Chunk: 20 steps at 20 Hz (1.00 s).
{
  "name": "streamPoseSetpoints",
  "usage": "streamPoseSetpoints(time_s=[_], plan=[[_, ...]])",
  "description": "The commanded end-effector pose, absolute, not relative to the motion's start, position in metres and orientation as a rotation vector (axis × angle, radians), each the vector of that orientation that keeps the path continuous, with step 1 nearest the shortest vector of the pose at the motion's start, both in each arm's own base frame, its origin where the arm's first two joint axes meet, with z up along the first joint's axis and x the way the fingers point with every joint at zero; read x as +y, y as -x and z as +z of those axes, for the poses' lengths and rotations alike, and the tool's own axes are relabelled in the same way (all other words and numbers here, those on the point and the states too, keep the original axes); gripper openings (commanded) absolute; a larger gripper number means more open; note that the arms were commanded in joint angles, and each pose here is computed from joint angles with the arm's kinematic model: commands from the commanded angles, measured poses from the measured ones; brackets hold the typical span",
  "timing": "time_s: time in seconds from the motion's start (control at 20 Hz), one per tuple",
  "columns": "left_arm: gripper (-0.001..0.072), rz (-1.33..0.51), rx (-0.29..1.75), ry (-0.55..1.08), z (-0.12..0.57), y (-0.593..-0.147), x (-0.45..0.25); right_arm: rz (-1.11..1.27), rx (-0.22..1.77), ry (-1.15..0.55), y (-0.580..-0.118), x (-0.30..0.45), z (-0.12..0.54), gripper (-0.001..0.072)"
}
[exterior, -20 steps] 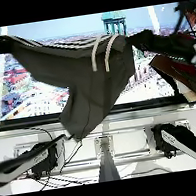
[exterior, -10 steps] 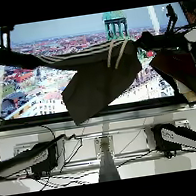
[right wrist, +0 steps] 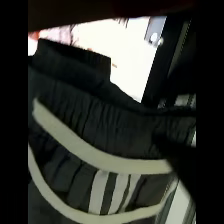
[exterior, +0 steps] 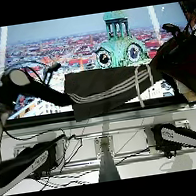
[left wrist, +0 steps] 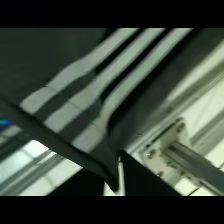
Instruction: Fold the clothes and pants, and hang the long-sleeved shirts on hangers.
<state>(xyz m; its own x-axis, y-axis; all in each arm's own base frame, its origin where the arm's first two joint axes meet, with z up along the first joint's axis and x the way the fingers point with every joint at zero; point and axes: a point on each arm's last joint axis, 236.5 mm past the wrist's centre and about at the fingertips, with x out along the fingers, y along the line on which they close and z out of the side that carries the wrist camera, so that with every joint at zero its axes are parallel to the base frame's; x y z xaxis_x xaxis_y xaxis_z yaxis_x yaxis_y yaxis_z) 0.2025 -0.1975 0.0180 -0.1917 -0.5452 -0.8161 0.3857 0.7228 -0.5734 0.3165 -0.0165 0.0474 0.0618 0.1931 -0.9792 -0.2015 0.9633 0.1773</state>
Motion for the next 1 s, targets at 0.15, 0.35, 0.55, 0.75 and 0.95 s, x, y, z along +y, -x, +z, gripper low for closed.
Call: streamPoseSetpoints(time_s=[0.15,0.35,0.55,0.75,0.95], plan=[[0.0703,-0.810,1.560,0.128,-0.029,-0.178,-0.210,0.247,1.460,0.130,-0.324,-0.042,0.045,0.0673],[0.0703,-0.579,1.479,0.166,-0.033,-0.232,-0.144,0.241,1.444,0.131,-0.328,-0.043,0.046,0.0672],[0.0702,-0.459,1.449,0.332,-0.059,-0.254,-0.121,0.240,1.398,0.125,-0.338,-0.041,0.047,0.0672],[0.0703,-0.518,1.465,0.500,-0.088,-0.262,-0.155,0.282,1.374,0.078,-0.342,-0.027,0.050,0.0672],[0.0569,-0.675,1.441,0.532,-0.104,-0.266,-0.192,0.305,1.362,0.052,-0.343,-0.019,0.051,0.0672]])
